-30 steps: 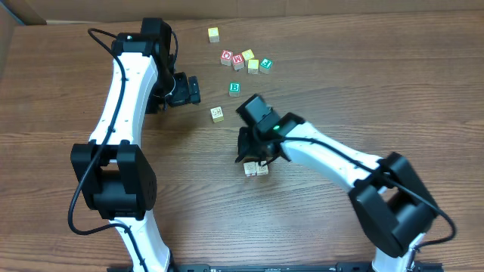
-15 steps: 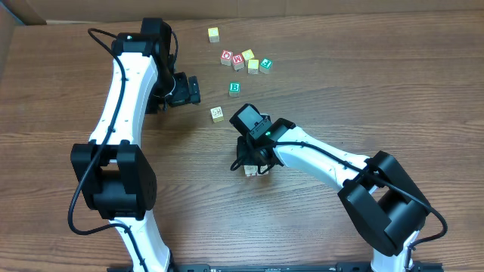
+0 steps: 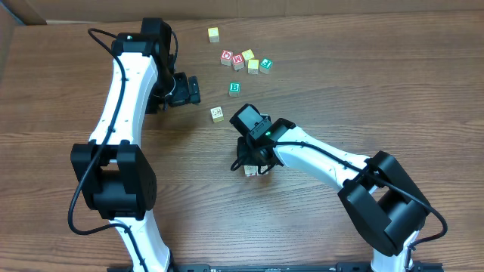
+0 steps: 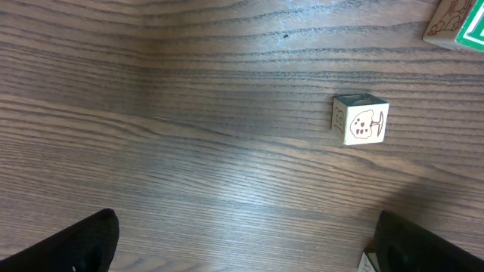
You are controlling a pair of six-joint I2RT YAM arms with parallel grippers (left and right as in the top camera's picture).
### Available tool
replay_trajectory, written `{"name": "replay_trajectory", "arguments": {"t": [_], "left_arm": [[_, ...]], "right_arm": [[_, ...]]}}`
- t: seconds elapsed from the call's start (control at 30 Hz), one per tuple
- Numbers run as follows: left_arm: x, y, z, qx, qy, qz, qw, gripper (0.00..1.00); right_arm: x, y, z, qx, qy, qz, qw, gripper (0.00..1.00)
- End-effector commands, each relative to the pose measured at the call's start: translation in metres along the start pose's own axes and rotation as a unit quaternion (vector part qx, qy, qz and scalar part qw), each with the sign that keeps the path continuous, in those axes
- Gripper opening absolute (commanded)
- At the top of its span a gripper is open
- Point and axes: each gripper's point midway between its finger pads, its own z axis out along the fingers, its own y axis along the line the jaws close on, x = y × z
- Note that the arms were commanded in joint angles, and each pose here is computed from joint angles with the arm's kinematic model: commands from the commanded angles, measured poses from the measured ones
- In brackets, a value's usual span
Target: Flip 4 blocks
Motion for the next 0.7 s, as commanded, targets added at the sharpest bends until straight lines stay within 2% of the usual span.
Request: {"name": "replay_trajectory", "arguments": {"t": [0.0,0.27,0.47,0.67], "left_arm": [[0.001,-0.004,-0.008,0.005,-0.009,-0.006,1.0,1.0],[0.001,-0.004,-0.008,0.005,-0.009,-0.006,1.0,1.0],[0.001,-0.004,-0.008,0.005,-0.009,-0.006,1.0,1.0],[0.001,-0.004,-0.008,0.005,-0.009,-0.006,1.0,1.0]], "right_arm": [[-0.005,0.007,-0.007,-0.009,-0.005,-0.004,1.0,0.04],[-0.009,0.008,-0.009,-0.012,-0.01,-0.003,1.0,0.04],[-0.038,0.011,-0.031,-0.021,-0.031,0.005,0.999,0.04],[-0.05,-0.023,-0.052,0.032,-0.026,0.053,0.998,0.04]]}}
